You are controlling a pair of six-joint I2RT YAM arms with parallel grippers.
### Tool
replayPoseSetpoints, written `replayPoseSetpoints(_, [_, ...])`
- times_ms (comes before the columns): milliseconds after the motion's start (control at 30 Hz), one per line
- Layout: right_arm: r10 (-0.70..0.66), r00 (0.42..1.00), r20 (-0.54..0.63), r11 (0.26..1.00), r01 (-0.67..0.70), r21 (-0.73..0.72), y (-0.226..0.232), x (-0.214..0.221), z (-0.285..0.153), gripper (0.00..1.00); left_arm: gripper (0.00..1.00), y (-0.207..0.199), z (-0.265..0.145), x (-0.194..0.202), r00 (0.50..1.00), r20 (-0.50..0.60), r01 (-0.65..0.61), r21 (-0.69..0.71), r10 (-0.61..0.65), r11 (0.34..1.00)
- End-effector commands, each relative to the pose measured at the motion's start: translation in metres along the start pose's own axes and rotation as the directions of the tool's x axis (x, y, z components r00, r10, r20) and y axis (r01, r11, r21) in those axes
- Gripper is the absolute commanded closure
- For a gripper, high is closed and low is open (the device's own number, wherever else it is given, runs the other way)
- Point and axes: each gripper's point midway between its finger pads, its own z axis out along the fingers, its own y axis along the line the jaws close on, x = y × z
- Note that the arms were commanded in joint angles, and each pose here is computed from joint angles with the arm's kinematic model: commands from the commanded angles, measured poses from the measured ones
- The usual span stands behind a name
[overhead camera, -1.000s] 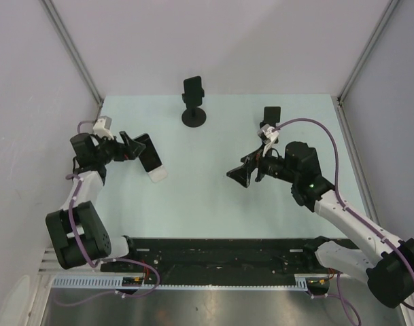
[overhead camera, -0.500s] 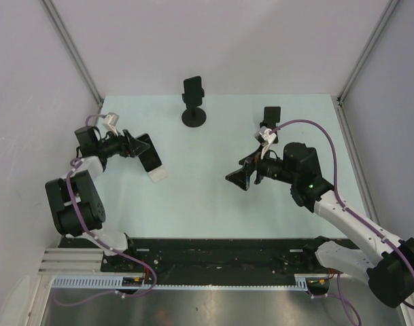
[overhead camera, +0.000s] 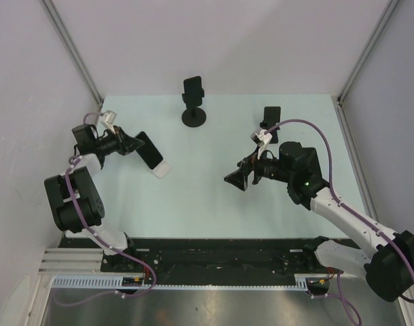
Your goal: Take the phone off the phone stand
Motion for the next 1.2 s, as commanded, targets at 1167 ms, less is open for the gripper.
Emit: replayPoseSetpoints(1167, [-0.295,0.948,-0.116,0.935,0.312,0.167,0.029,-0.049,0.070,0.00,1.00,-0.200,0.035,-0.035,0.976,0.113,0.184,0.037,-0.187,0.982])
